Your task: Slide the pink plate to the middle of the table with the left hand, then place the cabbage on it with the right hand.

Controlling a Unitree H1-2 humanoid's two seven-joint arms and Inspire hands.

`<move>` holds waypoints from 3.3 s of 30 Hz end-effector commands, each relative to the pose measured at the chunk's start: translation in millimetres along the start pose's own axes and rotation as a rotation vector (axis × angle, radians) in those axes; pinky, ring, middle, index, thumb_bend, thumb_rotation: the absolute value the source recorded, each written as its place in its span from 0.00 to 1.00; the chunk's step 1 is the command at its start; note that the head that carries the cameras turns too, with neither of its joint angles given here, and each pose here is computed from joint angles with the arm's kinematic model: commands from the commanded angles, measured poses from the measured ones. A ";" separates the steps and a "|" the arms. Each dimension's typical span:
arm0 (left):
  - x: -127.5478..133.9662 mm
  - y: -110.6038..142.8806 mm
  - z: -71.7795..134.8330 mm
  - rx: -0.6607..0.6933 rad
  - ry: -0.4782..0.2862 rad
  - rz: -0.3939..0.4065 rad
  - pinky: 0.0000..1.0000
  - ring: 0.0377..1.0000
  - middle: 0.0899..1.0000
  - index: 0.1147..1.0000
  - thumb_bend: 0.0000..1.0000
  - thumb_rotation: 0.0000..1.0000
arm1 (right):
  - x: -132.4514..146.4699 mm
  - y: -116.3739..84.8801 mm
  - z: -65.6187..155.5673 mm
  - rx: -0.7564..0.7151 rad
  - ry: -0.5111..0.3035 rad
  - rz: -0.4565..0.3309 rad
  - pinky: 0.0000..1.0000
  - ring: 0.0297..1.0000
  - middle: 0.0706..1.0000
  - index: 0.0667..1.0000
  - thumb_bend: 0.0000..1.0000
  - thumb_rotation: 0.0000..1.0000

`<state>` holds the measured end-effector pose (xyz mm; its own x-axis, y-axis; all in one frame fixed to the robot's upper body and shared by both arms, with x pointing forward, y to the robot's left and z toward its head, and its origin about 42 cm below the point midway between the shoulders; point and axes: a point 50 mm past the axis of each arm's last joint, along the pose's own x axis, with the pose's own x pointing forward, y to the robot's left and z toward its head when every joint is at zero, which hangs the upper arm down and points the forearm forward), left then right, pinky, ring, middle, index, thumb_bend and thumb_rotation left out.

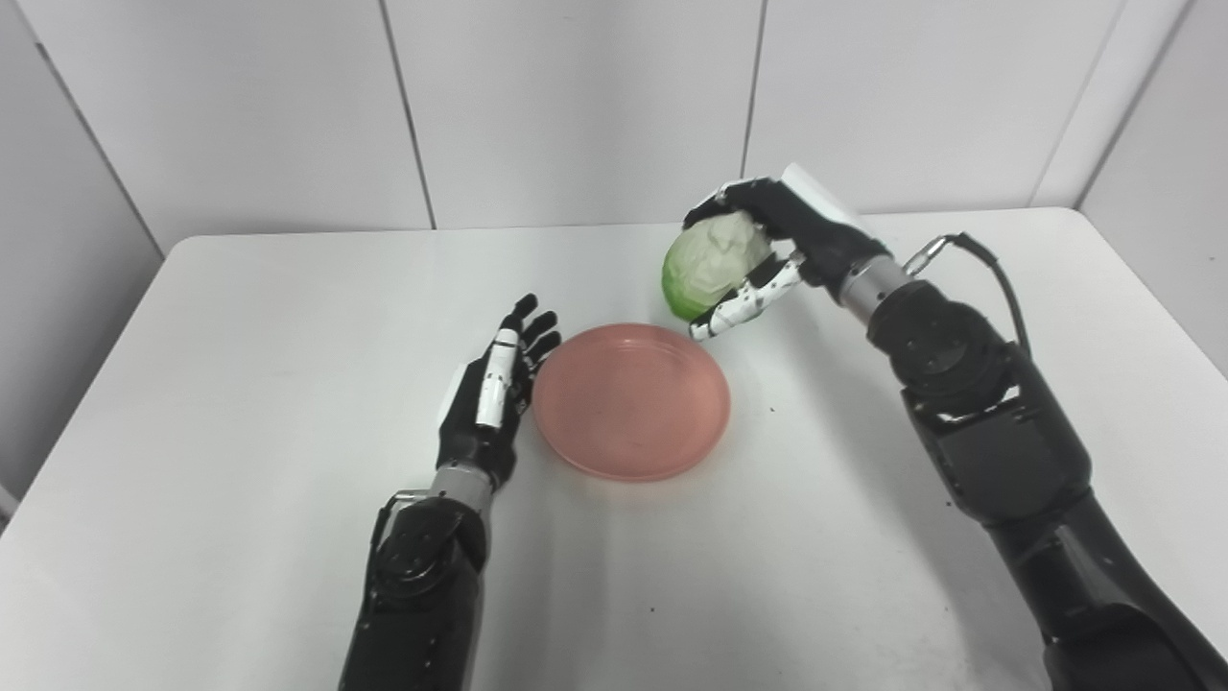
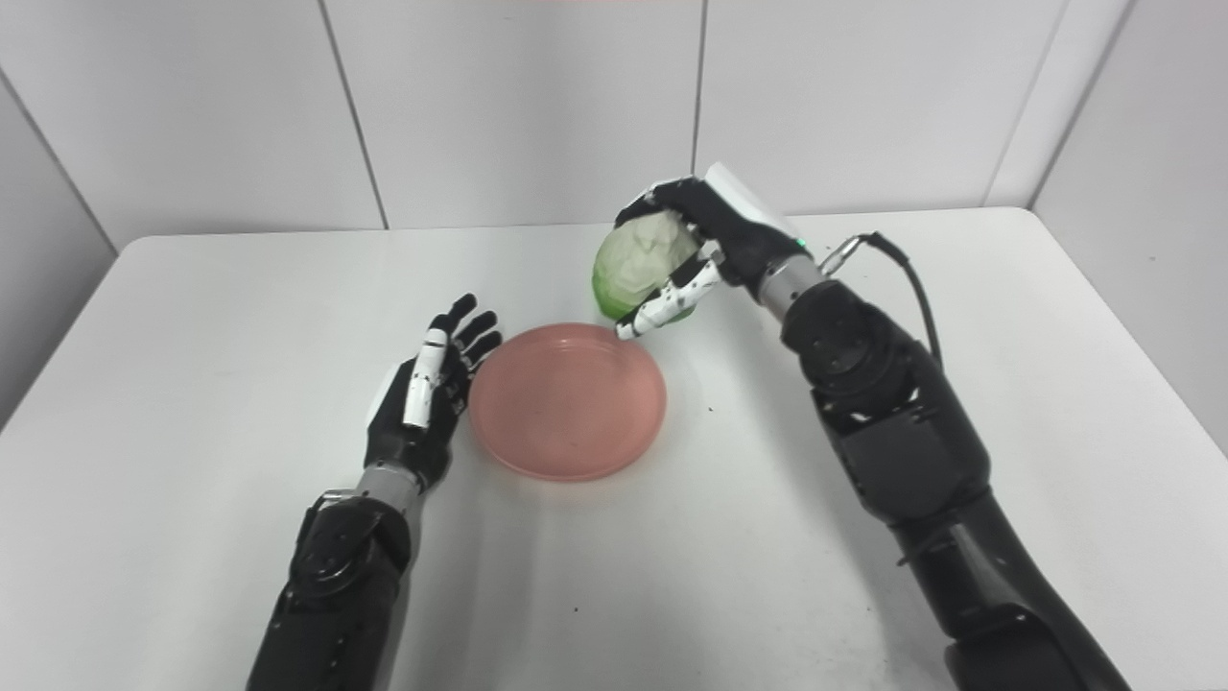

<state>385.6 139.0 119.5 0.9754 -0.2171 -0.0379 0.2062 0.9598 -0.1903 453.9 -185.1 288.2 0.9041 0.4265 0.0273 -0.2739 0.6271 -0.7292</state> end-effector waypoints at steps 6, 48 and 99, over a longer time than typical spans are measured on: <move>-3.8 -12.2 -18.8 -0.013 0.097 0.009 0.90 0.91 0.91 0.92 0.43 1.00 | 20.7 19.3 29.7 -0.035 -0.134 0.027 0.37 0.39 0.47 0.48 0.51 0.00; -8.4 -5.4 -5.3 -0.002 0.091 0.004 0.90 0.91 0.91 0.92 0.43 1.00 | -9.7 73.5 -12.8 -0.090 -0.083 0.130 0.43 0.39 0.46 0.47 0.52 0.00; -8.1 5.1 -13.5 -0.004 0.084 0.012 0.90 0.90 0.91 0.91 0.44 1.00 | -80.9 8.8 17.5 0.084 -0.205 -0.338 0.88 0.94 0.97 1.00 1.00 0.74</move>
<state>383.2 135.2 123.2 0.9712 -0.2315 -0.0565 0.2170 0.9570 -0.1924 375.8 -199.5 293.6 0.8557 0.3704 0.3615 -0.0503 0.7546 -0.6542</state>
